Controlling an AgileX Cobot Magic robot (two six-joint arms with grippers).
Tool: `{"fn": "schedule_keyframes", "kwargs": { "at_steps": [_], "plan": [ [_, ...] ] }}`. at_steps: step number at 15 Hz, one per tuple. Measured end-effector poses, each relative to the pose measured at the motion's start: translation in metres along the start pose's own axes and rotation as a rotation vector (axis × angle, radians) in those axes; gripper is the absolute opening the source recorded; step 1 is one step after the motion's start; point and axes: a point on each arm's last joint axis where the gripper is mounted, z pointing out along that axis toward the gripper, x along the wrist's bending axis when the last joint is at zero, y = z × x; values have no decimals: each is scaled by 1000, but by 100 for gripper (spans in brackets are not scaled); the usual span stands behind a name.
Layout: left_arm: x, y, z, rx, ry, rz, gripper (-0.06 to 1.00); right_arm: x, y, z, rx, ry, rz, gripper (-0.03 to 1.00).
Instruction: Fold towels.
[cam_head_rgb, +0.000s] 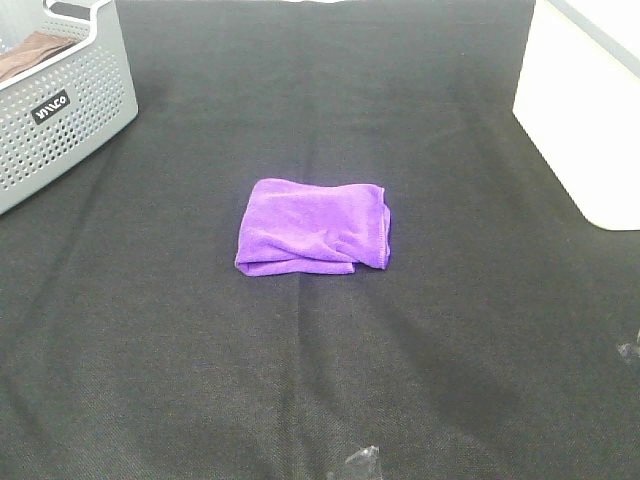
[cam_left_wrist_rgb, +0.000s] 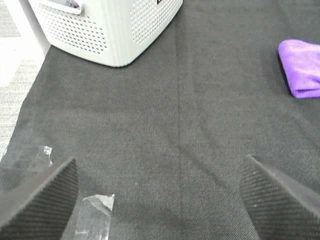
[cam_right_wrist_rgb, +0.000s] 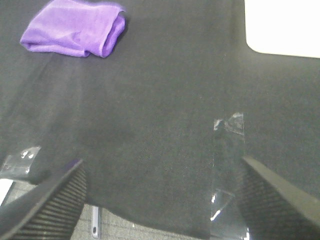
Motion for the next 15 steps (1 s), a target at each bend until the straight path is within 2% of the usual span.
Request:
{"fn": "schedule_keyframes", "kwargs": {
  "at_steps": [5,9,15],
  "plan": [
    [-1,0,0,-2,-14,-5,81,-2,-1,1,4,-18,11,77],
    [-1,0,0,-3,-61,17,81,-2,-1,1,4,-17,12,77],
    [-1,0,0,-3,-61,17,81,-1,-1,2,4,-34,26,77]
  ]
}}
